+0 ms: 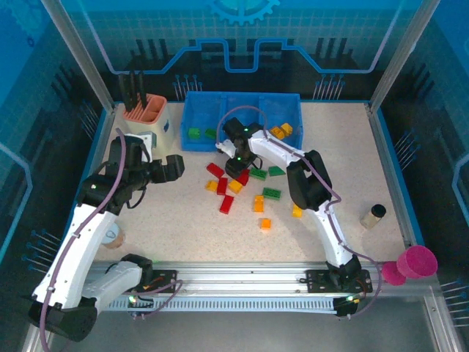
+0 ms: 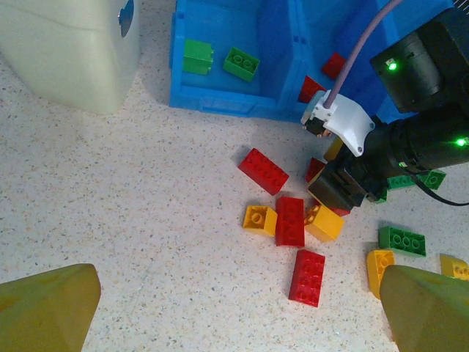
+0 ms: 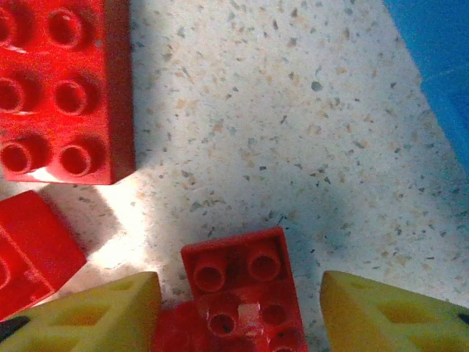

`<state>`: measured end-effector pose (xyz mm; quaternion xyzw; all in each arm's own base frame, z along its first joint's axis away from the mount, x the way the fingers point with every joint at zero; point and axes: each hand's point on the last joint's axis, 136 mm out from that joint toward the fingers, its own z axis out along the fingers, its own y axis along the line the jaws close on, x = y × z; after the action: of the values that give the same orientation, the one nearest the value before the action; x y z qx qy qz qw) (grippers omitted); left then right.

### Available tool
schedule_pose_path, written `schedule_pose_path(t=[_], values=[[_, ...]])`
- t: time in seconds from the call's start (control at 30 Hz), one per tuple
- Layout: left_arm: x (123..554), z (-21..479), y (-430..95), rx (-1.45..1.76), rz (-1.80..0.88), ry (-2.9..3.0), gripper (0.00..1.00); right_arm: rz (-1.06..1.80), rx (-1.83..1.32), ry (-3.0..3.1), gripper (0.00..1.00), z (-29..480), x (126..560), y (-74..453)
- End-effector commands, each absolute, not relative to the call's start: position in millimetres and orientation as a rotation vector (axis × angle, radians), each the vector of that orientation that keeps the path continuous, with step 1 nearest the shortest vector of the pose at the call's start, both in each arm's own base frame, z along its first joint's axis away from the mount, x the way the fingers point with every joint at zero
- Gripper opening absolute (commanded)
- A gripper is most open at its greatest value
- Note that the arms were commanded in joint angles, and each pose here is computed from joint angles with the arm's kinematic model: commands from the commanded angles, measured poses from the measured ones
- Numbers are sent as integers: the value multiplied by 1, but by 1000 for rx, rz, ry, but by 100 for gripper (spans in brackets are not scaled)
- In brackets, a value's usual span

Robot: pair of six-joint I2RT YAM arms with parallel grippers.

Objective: Sort the legos into containers by color
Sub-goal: Pick up the lego from the center of the table, then place the lego in the container.

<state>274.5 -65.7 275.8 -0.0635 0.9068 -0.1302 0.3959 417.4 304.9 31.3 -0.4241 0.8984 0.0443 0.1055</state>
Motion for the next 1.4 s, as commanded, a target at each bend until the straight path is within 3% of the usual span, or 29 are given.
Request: schedule_pose_path(t=[0.0,0.33,0.7,1.2,1.37], values=[[279,273,-66,-158,-340,2291,99,119,-1265,2700,58,18,415,297],[282,269,-68,-159,-348,2292,99,146,-1271,2734,38,17,402,291],[287,269,-70,-150,-361,2279,99,171,-1198,2572,34,101,407,296],[287,270,-70,-155,-364,2274,99,162,-915,2331,34,159,513,302],[288,265,-70,-171,-374,2279,99,141,-880,2316,35,138,549,304]])
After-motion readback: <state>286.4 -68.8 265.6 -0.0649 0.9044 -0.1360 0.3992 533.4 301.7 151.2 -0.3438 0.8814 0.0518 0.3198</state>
